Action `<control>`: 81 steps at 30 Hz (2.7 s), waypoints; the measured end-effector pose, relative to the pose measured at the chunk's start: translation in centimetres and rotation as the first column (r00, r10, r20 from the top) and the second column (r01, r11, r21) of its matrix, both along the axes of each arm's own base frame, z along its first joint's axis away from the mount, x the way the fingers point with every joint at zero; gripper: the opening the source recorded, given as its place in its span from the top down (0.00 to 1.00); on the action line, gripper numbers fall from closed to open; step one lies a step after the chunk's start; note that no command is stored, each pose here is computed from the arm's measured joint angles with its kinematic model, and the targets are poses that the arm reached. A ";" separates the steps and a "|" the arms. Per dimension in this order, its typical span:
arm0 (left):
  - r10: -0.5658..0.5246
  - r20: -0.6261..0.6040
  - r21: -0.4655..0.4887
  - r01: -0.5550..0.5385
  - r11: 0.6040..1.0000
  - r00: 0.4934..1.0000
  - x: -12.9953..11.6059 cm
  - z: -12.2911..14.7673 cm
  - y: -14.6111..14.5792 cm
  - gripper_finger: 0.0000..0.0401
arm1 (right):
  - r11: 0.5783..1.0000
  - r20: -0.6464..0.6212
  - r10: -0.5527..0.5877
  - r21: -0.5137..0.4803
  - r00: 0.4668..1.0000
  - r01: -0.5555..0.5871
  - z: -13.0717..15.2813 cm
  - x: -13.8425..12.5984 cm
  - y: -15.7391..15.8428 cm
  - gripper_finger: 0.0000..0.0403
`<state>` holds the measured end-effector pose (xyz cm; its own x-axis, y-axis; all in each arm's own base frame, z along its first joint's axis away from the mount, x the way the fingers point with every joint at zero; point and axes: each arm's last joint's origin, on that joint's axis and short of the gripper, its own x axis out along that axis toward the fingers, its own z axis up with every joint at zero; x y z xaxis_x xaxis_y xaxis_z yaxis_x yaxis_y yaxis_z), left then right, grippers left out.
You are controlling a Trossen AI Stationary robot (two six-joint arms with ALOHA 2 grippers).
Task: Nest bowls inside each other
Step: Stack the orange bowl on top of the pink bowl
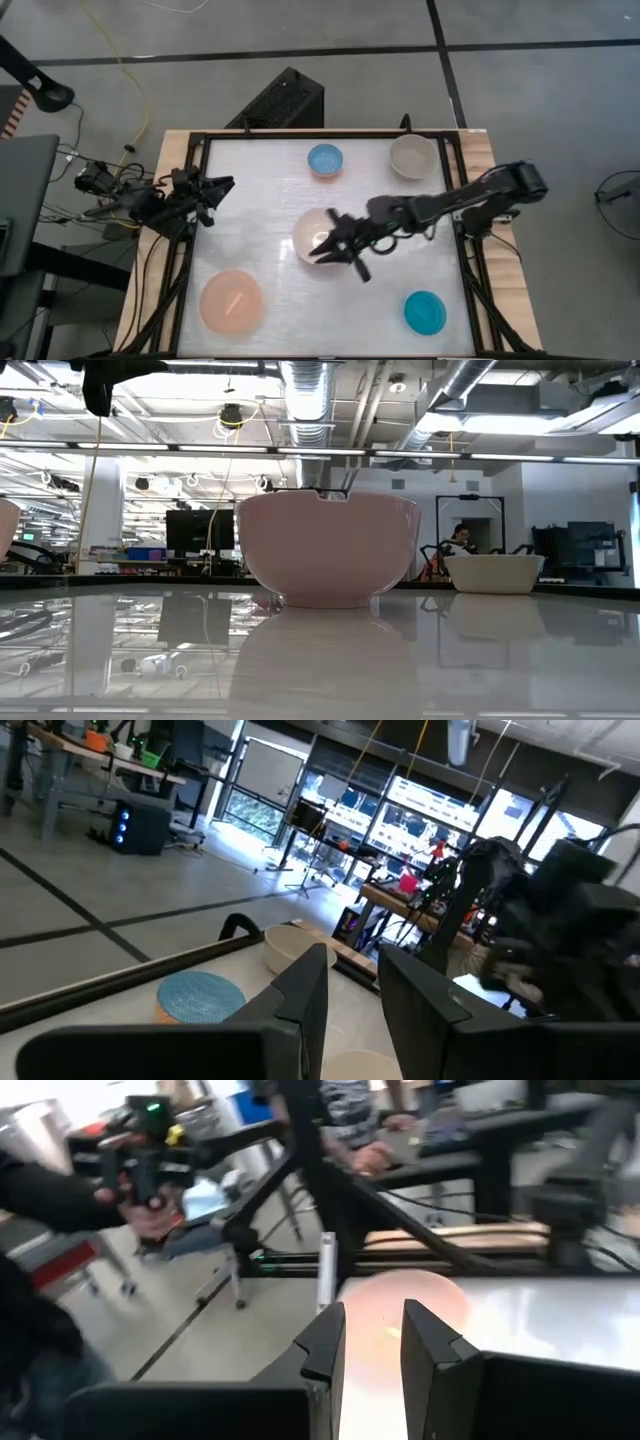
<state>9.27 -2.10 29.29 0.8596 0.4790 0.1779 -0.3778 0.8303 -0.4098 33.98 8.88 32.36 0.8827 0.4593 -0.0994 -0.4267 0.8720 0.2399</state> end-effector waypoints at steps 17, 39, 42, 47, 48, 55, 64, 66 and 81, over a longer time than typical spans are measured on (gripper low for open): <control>-0.019 0.020 -0.028 0.020 0.999 1.000 0.0 0.0 0.0 0.80 | 0.987 -0.029 0.148 -0.062 0.989 -0.149 -4.4 11.6 2.8 0.63; -0.024 0.032 -0.043 0.025 0.999 0.999 0.0 0.0 0.0 0.80 | 0.856 -0.093 0.307 -0.409 0.947 -0.317 -11.5 17.7 6.9 0.55; -0.021 0.032 -0.044 0.023 0.999 0.999 0.0 0.0 0.0 0.80 | 0.828 -0.087 0.325 -0.456 0.942 -0.327 -11.9 17.8 7.0 0.55; -0.021 0.032 -0.046 0.022 0.999 0.999 0.0 0.0 0.0 0.80 | 0.773 -0.070 0.308 -0.563 0.949 -0.293 -12.1 17.8 6.9 0.55; -0.020 0.032 -0.046 0.022 0.999 0.999 0.0 0.0 0.0 0.80 | 0.762 -0.072 0.302 -0.581 0.951 -0.286 -12.1 17.8 6.9 0.55; -0.012 0.032 -0.050 0.014 0.999 0.999 0.0 0.0 0.0 0.80 | 0.672 -0.127 0.282 -0.681 0.951 -0.291 -12.9 17.5 6.7 0.55; 0.009 0.038 -0.066 -0.007 0.998 0.999 0.0 0.1 0.1 0.80 | 0.599 -0.230 0.288 -0.714 0.930 -0.362 -15.7 17.1 7.8 0.57; 0.009 0.042 -0.069 -0.006 0.998 0.999 -0.1 0.1 0.1 0.80 | 0.593 -0.233 0.276 -0.723 0.933 -0.355 -15.9 17.0 8.1 0.58; -0.236 0.044 -0.170 0.240 0.956 0.971 0.5 -1.0 -0.7 0.80 | 0.749 -0.138 0.173 -0.624 0.975 -0.222 -14.1 17.6 8.4 0.61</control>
<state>9.72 -2.77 28.28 0.9491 0.2861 0.1315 -0.1665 0.8105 -0.5616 51.54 17.31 18.25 0.7595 0.4335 -0.4851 -0.6104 0.7327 -0.3009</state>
